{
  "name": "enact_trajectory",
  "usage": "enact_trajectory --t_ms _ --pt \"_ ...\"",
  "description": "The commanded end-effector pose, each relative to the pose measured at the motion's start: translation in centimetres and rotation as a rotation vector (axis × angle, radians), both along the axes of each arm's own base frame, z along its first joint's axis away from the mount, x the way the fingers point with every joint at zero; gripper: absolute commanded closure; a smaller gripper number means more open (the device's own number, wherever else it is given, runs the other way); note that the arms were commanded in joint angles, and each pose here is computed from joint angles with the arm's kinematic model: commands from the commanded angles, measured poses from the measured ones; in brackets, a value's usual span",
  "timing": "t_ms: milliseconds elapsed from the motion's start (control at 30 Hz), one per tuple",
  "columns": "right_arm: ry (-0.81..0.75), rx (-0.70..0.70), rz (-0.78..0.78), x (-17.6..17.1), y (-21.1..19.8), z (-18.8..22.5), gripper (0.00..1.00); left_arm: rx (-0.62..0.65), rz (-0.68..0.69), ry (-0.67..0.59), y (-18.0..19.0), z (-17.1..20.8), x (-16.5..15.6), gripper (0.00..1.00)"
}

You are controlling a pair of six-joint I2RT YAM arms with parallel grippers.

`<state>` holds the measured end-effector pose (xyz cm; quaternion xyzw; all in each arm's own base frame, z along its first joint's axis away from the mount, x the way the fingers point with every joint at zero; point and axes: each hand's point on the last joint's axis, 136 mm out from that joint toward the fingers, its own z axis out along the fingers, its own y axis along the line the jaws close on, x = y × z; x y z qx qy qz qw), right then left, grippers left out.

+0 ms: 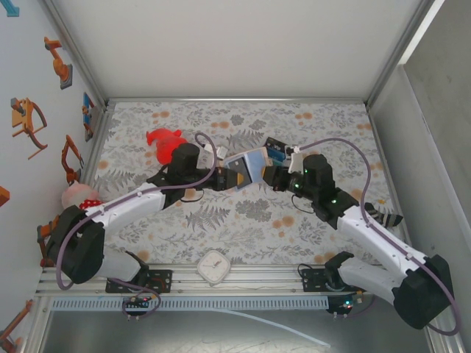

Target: Take the credit cards out of the card holder

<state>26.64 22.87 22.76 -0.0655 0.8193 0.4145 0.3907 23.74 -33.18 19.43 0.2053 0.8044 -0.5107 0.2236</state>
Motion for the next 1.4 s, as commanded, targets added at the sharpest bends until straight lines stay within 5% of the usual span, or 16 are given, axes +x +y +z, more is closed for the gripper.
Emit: enact_trajectory --t_ms 0,367,800,1000,1367 --pt "-0.051 -0.064 -0.060 0.0 -1.6 0.9 0.75 0.012 -0.056 -0.054 0.7 1.4 -1.3 0.94" --pt "0.003 -0.235 -0.171 0.1 -4.7 -2.1 0.72 0.017 -0.086 -0.004 2.2 1.2 -3.3 0.95" --pt "0.131 -0.422 -0.404 0.0 -9.8 -4.7 0.61 0.130 -0.087 0.183 3.3 -4.3 -4.1 0.95" --pt "0.103 -0.395 -0.397 -0.2 -9.8 -3.3 0.50 0.166 -0.100 0.259 2.9 -7.0 -4.0 0.95" --pt "0.107 -0.303 -0.279 0.3 -6.6 -3.2 0.49 0.133 -0.155 0.344 0.0 -9.4 -3.2 0.94"
